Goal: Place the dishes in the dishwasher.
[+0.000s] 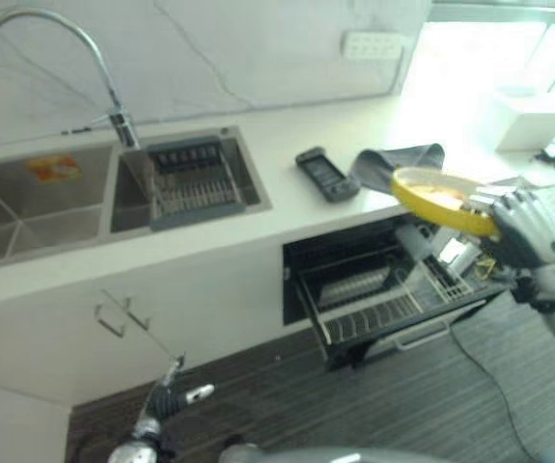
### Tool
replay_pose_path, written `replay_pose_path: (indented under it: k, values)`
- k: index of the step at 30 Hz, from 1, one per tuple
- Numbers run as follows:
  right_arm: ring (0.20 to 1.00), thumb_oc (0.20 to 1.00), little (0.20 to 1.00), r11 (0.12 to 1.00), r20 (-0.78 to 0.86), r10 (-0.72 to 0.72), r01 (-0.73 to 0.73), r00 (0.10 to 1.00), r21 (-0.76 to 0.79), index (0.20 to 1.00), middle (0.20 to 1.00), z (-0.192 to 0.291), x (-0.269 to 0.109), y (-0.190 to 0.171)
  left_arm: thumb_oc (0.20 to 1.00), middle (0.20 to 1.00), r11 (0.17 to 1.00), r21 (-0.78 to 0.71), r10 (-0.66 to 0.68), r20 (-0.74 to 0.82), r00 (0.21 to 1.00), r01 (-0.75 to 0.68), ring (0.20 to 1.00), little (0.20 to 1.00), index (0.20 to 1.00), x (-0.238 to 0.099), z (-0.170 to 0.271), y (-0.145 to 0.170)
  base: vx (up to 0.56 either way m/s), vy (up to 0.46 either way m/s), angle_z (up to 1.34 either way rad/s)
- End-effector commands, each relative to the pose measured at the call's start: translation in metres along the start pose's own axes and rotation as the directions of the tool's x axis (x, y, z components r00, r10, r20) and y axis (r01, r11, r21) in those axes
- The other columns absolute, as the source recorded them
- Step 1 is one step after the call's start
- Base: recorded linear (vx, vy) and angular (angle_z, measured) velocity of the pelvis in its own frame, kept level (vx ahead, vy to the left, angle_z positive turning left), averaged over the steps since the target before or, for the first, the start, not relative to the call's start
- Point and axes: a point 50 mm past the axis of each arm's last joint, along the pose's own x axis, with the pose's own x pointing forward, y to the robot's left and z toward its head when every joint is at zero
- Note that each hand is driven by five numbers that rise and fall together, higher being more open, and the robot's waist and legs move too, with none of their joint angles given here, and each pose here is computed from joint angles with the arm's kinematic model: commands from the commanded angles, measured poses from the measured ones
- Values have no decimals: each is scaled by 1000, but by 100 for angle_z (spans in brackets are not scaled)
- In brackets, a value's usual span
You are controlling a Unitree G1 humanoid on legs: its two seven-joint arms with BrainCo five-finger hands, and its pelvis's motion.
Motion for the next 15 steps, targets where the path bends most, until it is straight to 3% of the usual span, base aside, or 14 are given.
replay_pose_path:
  k: [1,6,15]
  values:
    - [200,200,200,990,120,-129,135,984,-46,200,200,2,23,-25,1000,1000,998,-38,56,122,991,-52,1000,1000,1000,13,25,11,8,-1,15]
    - [200,200,200,1000,147,0,3,989,-18,200,200,5,15,7,1000,1000,976,-150,157,-9,988,-156,1000,1000,1000,12,1,16,3,5,11]
    - [200,200,200,986,95,141,-149,985,79,200,200,7,-6,53,1000,1000,949,-213,202,-158,967,-233,1000,1000,1000,9,-21,18,14,0,5]
